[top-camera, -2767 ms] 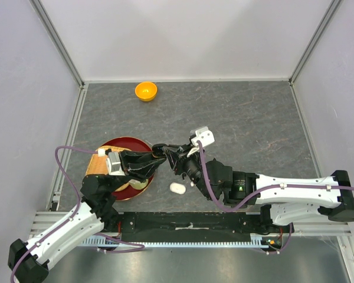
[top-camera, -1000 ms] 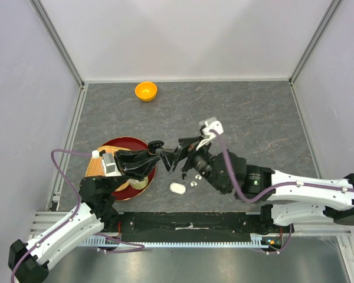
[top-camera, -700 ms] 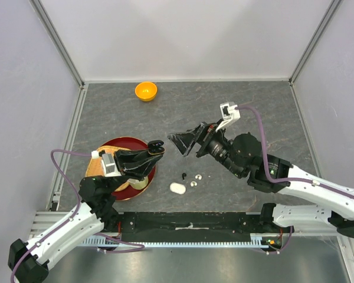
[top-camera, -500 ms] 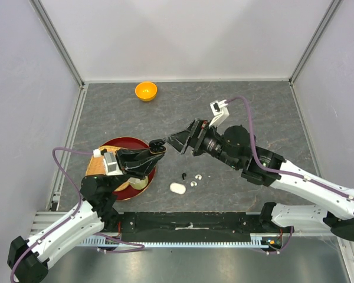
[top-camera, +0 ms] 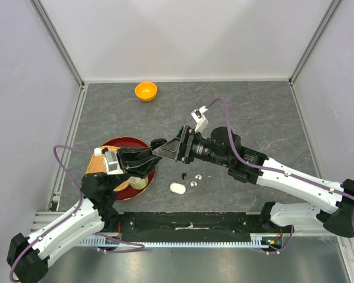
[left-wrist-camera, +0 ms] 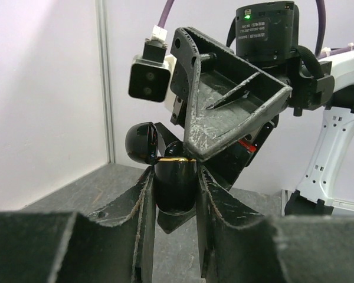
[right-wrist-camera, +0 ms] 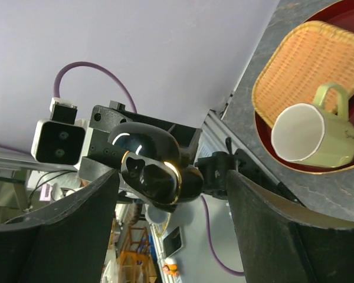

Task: Insert the wireless bluetooth earbuds into the charging case
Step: Place the earbud in the charging case.

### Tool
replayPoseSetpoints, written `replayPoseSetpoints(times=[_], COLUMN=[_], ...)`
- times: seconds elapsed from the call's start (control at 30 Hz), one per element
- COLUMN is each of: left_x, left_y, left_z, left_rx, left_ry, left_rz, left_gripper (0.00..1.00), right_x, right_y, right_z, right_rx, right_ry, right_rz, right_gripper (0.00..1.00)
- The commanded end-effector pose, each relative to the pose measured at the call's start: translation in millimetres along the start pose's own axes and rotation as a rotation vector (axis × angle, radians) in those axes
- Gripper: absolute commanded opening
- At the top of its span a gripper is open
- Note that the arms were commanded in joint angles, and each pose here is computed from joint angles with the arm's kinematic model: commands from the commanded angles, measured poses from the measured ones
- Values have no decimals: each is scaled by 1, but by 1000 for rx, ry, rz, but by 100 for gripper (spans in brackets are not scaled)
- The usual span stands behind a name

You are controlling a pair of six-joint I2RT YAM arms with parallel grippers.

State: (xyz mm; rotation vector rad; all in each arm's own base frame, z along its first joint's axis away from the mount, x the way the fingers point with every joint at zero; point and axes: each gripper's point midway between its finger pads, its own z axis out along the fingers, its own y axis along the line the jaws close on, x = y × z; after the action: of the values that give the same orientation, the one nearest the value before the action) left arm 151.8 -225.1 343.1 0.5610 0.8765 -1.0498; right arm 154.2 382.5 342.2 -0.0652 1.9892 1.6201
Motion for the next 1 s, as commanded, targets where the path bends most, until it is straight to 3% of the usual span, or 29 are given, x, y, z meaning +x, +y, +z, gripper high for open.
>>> replayPoseSetpoints(times=[0.0,0.13,0.23,0.3,0.33,0.37,0.47,0.57,0.67,0.97], left_x=[-28,-25,-23,-21,-21,-22,-22,-21,-19,-18], left_y=[-7,-6,-6,-6,-6,-6,-4,-3,-3,-3], left_z=[9,9,9,8,8,7,6,5,5,4], left_rx=[47,44,46,46,46,41,29,26,23,23], left_ry=[-77,-64,-55,-46,-46,-50,-49,-43,-40,-37], left_rz=[66,70,72,68,70,72,77,81,80,69], left_gripper=[2,2,2,2,2,2,2,2,2,2], right_x=[2,7,7,5,4,3,-2,-8,-15,-16], right_y=[17,20,18,18,19,20,25,28,31,28], right_z=[5,7,7,7,6,6,3,-1,-4,-2], right_rx=[-91,-112,-111,-109,-113,-115,-126,-131,-138,-137], right_ry=[23,50,47,38,36,29,12,-21,-44,-42], right_rz=[25,29,21,11,7,3,-7,-5,-5,12], right_gripper=[75,63,44,46,52,69,83,82,72,54])
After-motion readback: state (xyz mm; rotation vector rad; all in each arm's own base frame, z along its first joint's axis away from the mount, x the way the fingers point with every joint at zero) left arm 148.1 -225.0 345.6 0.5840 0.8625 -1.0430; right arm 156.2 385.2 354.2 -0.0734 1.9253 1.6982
